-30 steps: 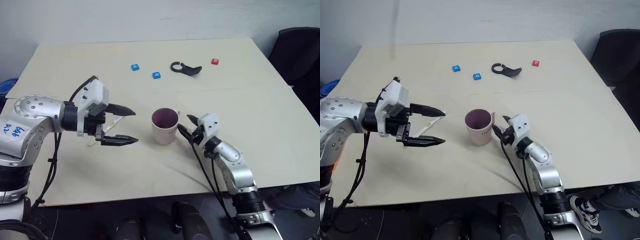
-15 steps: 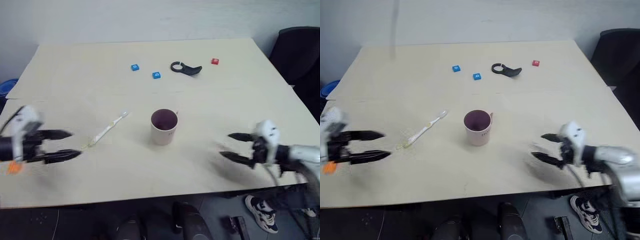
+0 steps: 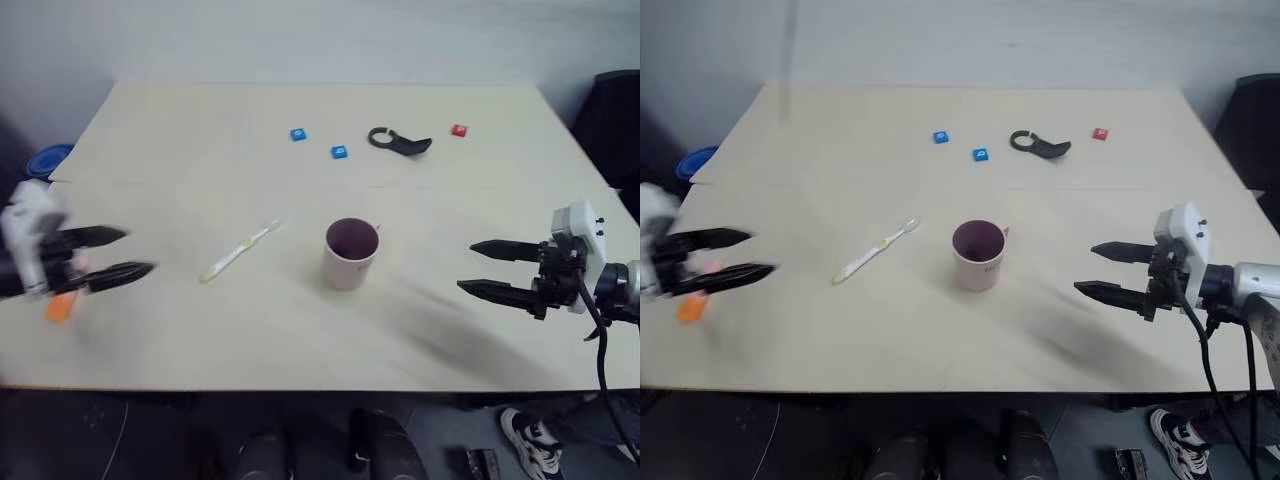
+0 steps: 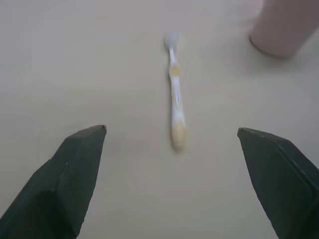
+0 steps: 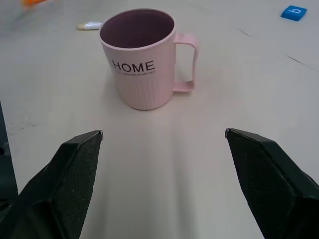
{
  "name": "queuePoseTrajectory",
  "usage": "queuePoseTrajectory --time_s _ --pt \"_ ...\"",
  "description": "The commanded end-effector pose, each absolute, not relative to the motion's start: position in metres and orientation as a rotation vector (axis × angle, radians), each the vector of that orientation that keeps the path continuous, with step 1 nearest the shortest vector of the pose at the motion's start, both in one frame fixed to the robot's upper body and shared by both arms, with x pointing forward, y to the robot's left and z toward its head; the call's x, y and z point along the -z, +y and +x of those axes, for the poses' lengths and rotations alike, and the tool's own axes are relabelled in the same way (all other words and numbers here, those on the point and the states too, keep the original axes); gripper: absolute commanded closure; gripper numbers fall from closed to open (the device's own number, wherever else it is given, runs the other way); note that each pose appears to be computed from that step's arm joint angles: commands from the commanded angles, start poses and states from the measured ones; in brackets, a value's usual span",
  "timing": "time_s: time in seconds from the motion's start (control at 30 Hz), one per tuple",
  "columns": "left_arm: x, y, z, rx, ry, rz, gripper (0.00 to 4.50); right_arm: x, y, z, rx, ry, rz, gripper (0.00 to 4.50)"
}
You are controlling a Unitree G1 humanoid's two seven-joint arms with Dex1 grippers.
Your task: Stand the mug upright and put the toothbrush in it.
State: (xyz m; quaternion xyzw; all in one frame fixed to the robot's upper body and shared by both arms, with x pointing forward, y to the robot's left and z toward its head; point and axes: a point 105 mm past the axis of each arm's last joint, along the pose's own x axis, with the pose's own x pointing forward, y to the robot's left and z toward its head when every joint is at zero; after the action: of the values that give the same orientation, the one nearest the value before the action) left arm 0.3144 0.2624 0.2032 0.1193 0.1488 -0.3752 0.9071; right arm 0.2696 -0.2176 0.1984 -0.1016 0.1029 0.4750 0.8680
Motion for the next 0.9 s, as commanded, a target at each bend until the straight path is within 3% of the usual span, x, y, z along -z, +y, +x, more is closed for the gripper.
queuePoseTrajectory --time_s 0.03,0.1,0.2,0.4,0.53,0.9 --pt "-0.196 0.242 0.349 0.722 0.330 0.292 0.00 -0.218 -0.213 0.260 -0.996 0.163 -0.260 0.39" --pt "-0.194 0.229 0.378 0.655 0.333 0.261 0.00 -0.225 -0.209 0.252 -1.007 0.146 -0.264 0.39" --pt "-0.182 0.207 0.398 0.673 0.386 0.280 0.00 -0.242 -0.199 0.239 -1.033 0.099 -0.259 0.39" --pt "-0.157 0.179 0.413 0.762 0.485 0.348 0.00 -0.271 -0.175 0.213 -1.099 0.032 -0.287 0.39" --pt "-0.144 0.187 0.419 0.715 0.547 0.423 0.00 -0.281 -0.166 0.205 -1.105 0.008 -0.314 0.39" --pt "-0.138 0.182 0.420 0.739 0.550 0.414 3.19 -0.282 -0.161 0.207 -1.092 0.007 -0.335 0.33"
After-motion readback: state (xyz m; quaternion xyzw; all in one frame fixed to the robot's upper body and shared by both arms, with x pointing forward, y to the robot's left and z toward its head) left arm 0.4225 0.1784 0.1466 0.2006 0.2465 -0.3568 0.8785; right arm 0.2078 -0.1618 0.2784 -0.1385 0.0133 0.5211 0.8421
